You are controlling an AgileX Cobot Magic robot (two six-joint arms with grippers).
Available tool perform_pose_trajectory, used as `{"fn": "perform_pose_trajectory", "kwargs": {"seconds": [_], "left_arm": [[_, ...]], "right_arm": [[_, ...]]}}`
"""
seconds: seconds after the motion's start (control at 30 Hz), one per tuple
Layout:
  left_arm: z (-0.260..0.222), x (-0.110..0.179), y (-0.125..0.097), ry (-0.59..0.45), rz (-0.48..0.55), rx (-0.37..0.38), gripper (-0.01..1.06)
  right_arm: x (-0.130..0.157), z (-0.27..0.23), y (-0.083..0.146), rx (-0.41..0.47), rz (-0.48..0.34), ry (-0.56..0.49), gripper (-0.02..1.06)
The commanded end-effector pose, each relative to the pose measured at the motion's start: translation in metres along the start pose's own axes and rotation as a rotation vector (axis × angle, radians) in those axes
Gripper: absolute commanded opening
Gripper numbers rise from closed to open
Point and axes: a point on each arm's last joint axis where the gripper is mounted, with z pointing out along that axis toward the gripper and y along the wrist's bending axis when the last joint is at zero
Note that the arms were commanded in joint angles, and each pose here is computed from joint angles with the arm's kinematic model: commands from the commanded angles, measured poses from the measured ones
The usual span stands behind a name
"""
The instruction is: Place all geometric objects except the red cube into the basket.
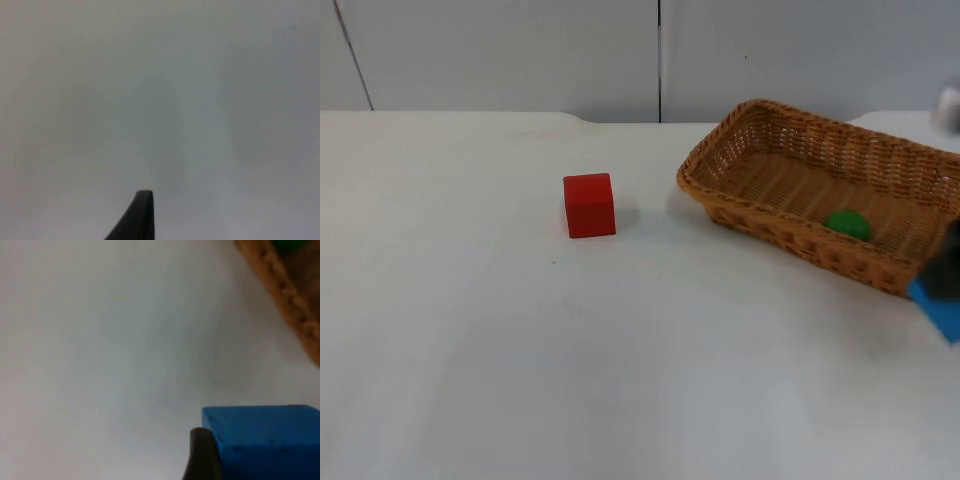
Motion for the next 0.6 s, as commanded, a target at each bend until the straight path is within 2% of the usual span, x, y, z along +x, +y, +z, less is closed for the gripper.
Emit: {"fn": "perform_pose_trajectory", "kwargs": {"seconds": [0.0, 0.13, 0.27, 0.4, 0.57], "left_arm": [[-0.001, 0.001, 0.001, -0.009, -0.001, -0.004, 1.05], [-0.001, 0.001, 0.001, -0.009, 0.000, -0.006, 1.05], [-0.001, 0.001, 0.001, -0.009, 0.000, -0.006, 1.05], [-0.001, 0.001, 0.001, -0.009, 0.000, -0.006, 1.05], [-0.001, 0.001, 0.001, -0.009, 0.000, -0.006, 1.05]], "right_arm": [[-0.006, -0.031, -0.003, 0.003, 0.016, -0.085, 0.00], [-0.013, -0.065, -0.016, 0.051, 0.060, -0.116, 0.00], [-0.022, -0.083, -0.037, 0.126, 0.089, -0.071, 0.00], [-0.029, -0.083, -0.054, 0.169, 0.148, -0.078, 0.00], [-0.044, -0.062, -0.076, 0.207, 0.209, -0.013, 0.00]]}}
